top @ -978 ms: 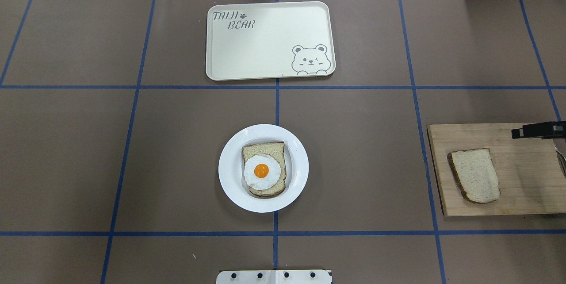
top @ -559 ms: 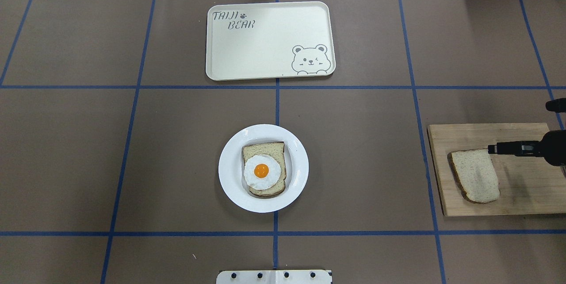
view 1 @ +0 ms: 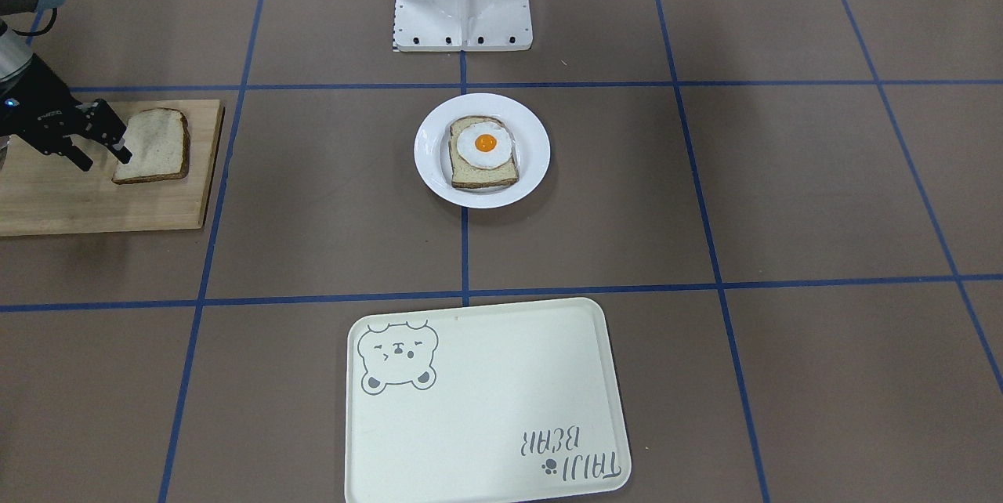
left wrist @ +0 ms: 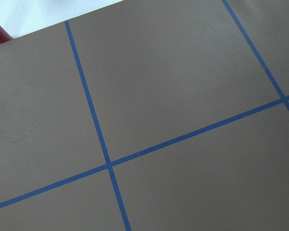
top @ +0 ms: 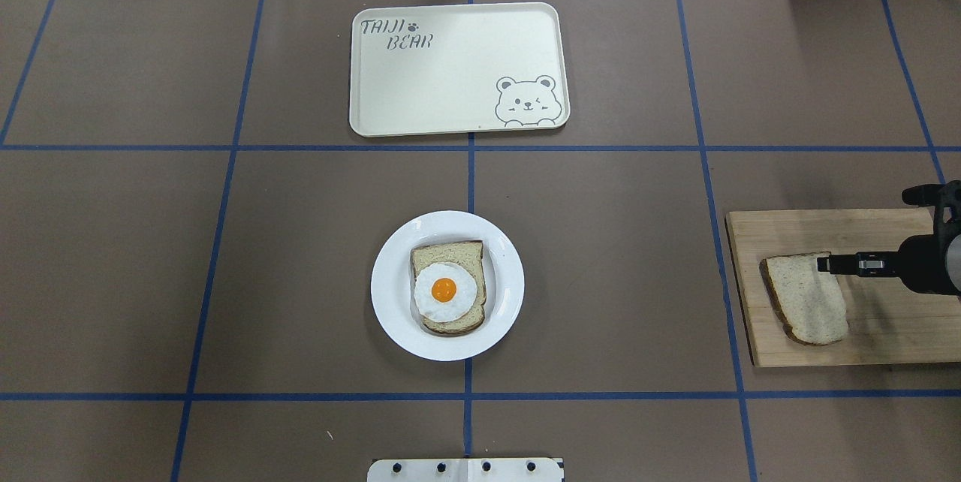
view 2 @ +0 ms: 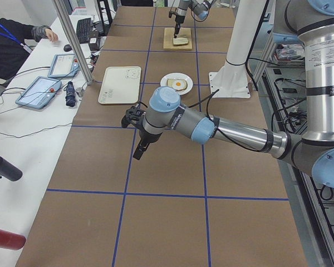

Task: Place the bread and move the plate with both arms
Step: 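Lower the right gripper to the bread slice on the cutting board and grasp it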

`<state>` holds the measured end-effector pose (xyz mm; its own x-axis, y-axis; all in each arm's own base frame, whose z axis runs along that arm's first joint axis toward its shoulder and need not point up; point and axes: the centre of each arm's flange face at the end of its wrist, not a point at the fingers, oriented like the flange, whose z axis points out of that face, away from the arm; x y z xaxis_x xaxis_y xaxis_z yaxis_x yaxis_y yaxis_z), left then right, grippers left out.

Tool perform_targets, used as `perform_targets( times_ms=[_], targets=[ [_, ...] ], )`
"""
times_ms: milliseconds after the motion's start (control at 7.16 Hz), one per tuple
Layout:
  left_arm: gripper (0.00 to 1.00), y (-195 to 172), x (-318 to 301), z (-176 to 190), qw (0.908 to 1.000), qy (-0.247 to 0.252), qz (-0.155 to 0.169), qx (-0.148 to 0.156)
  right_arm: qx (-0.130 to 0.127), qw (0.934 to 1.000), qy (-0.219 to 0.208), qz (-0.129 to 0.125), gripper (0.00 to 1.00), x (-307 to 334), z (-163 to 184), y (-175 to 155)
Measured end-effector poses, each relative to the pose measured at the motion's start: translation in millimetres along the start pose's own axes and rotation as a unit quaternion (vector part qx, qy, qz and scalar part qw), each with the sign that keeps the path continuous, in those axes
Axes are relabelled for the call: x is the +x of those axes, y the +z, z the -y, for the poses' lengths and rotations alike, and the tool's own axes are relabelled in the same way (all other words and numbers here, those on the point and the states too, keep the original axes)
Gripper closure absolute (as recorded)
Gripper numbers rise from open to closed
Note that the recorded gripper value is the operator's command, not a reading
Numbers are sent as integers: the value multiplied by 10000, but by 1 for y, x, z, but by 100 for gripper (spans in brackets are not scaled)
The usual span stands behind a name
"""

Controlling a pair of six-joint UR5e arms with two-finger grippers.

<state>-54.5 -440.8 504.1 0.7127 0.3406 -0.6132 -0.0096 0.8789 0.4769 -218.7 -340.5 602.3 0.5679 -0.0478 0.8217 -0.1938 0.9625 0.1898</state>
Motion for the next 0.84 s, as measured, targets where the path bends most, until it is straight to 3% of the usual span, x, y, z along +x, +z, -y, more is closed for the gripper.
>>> perform_targets(
  times_ms=[419, 559, 698, 838],
  targets=[
    [1, 0, 0, 0, 10000, -3, 3, 5, -5, 10000, -80, -14, 51, -5, -4, 6],
    [1, -2, 0, 0, 10000, 0, 6, 16, -7, 9999, -102, 9, 68, -8, -4, 6],
    [1, -2, -1, 0, 10000, -4, 10, 19, -24, 9999, -129, 29, 95, -11, -5, 7],
    [1, -2, -1, -1, 10000, -12, 13, 20, -43, 9998, -165, 44, 95, -13, -6, 8]
  ],
)
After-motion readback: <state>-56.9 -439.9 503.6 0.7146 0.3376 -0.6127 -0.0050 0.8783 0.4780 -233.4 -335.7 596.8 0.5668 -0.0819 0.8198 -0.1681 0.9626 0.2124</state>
